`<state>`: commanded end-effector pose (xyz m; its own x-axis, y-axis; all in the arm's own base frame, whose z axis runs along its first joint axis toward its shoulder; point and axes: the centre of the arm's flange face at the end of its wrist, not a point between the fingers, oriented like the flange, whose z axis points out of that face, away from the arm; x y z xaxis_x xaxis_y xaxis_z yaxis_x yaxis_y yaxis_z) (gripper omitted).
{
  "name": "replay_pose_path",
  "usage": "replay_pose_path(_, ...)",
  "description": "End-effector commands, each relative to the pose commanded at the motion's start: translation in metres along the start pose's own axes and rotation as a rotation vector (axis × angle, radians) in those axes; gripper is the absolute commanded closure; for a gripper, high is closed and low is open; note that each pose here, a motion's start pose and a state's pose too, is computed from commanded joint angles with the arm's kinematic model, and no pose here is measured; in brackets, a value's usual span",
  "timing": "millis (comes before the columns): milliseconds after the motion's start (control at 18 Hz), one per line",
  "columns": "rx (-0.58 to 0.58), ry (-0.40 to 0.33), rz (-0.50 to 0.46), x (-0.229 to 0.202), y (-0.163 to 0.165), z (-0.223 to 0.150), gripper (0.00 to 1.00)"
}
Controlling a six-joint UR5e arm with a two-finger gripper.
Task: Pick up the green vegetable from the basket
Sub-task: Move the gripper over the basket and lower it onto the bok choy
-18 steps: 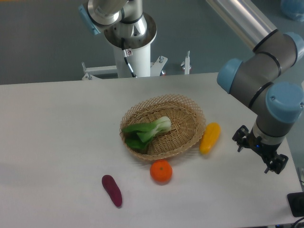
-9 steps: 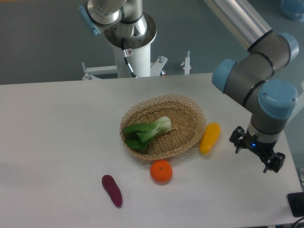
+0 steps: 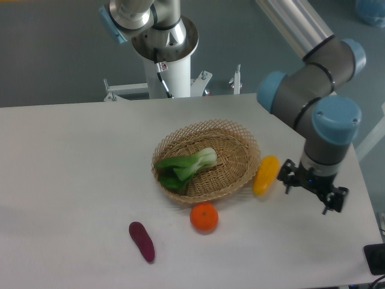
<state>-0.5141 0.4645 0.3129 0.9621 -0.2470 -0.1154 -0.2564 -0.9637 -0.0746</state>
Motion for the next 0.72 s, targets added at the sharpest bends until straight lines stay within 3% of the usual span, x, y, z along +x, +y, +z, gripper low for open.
replay_pose_path(556,-0.019,0.089,0.102,0.102,-0.018,0.007,0.0)
replay_pose_path(722,-0.027,0.128,0.182,0.135,-0.023,0.018,0.0)
